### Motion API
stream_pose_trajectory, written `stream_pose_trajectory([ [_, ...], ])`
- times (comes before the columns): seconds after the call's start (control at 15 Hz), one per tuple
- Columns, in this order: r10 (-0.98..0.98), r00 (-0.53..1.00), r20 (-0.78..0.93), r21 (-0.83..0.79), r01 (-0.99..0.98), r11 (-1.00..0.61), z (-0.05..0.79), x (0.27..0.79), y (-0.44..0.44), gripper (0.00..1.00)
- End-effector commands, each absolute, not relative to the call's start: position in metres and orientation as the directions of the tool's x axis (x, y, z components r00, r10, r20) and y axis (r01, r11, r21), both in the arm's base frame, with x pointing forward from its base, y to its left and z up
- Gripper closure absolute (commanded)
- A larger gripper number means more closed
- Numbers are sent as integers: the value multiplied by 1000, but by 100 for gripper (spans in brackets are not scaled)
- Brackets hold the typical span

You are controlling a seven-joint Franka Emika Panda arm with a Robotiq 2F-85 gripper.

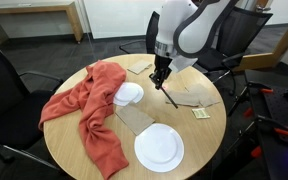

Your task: Remove the pen from the cup and put it on the table

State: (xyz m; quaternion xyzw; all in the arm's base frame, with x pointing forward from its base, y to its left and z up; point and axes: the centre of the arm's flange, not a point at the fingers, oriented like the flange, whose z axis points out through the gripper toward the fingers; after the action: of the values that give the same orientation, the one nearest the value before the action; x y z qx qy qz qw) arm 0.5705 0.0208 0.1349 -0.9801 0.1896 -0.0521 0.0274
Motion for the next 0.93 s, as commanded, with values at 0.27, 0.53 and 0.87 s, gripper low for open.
stream_pose_trajectory([
  [0.27,-310,948,75,-89,-303,-949,104,583,25,97],
  [0.53,-310,948,65,-83,-305,-949,92,583,28,97],
  [0.87,-318,946,68,-70,-314,-947,91,583,26,43],
])
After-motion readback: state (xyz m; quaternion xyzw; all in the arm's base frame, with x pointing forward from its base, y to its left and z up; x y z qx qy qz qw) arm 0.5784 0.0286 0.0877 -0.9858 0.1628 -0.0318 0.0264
